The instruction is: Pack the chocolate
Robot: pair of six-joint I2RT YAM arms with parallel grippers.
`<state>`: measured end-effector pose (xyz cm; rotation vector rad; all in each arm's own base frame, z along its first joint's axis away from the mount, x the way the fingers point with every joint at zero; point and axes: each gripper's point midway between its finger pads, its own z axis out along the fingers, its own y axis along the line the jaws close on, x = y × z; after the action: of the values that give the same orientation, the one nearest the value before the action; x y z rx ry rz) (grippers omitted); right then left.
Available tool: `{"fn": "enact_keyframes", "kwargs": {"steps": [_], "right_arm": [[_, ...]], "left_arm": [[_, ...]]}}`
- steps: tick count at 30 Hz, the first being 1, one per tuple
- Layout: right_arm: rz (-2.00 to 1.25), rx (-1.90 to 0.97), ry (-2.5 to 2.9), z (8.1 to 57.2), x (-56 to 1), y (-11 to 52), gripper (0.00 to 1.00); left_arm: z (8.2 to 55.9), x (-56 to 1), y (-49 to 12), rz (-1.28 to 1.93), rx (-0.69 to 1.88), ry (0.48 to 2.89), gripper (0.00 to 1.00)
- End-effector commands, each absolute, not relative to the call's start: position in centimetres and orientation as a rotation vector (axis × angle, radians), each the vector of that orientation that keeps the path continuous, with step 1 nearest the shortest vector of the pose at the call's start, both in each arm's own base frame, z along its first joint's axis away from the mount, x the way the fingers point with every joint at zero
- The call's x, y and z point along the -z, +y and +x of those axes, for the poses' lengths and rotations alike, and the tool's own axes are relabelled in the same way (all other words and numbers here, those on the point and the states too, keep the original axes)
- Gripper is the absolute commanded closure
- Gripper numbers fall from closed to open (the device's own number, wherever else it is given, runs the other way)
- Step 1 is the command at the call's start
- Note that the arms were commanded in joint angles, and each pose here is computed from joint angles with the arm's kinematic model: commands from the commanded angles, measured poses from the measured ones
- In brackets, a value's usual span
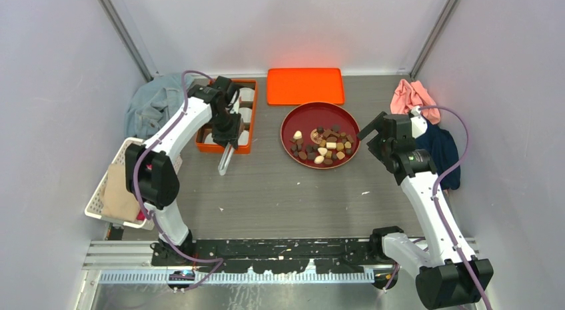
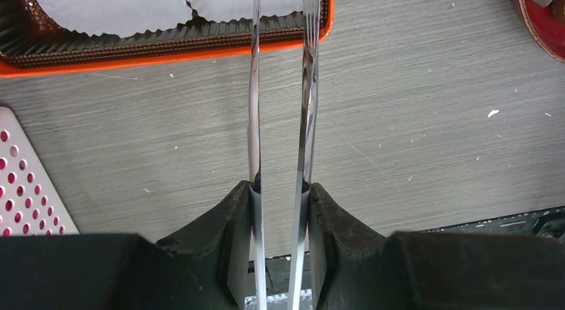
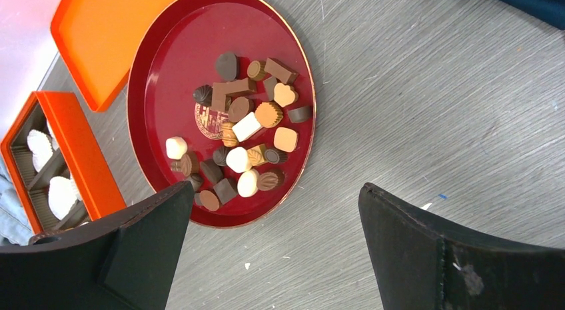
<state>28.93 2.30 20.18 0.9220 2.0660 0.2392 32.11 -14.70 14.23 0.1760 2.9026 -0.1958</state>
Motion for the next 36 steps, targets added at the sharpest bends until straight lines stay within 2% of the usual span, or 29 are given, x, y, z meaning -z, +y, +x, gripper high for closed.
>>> {"fn": "enact_keyframes", "kwargs": {"steps": [1,9,17,31,36], "right_arm": [[0.915,-0.28,2.005,29.8,-21.8,2.5,0.0],[0.92,-0.274,2.004,29.3,-21.5,2.3,0.0],[0.916,-0.272,2.008,29.4,-21.4,2.3,0.0],[0.921,-0.27,2.009,29.2,-21.2,2.3,0.0],[0.923,-0.272,2.014,29.3,-21.0,2.3,0.0]], "left_arm": [[32.9,-15.6,-14.9,0.17,0.215,2.826,1.0],[33.7,-13.7,-14.3,0.175,0.142,2.867,0.98],[33.6,-12.1,-14.3,0.147,0.124,2.898,0.9],[32.7,-11.4,-13.5,0.135,0.076,2.923,0.66],[32.7,-11.7,-13.5,0.135,0.082,2.918,0.63]]}}
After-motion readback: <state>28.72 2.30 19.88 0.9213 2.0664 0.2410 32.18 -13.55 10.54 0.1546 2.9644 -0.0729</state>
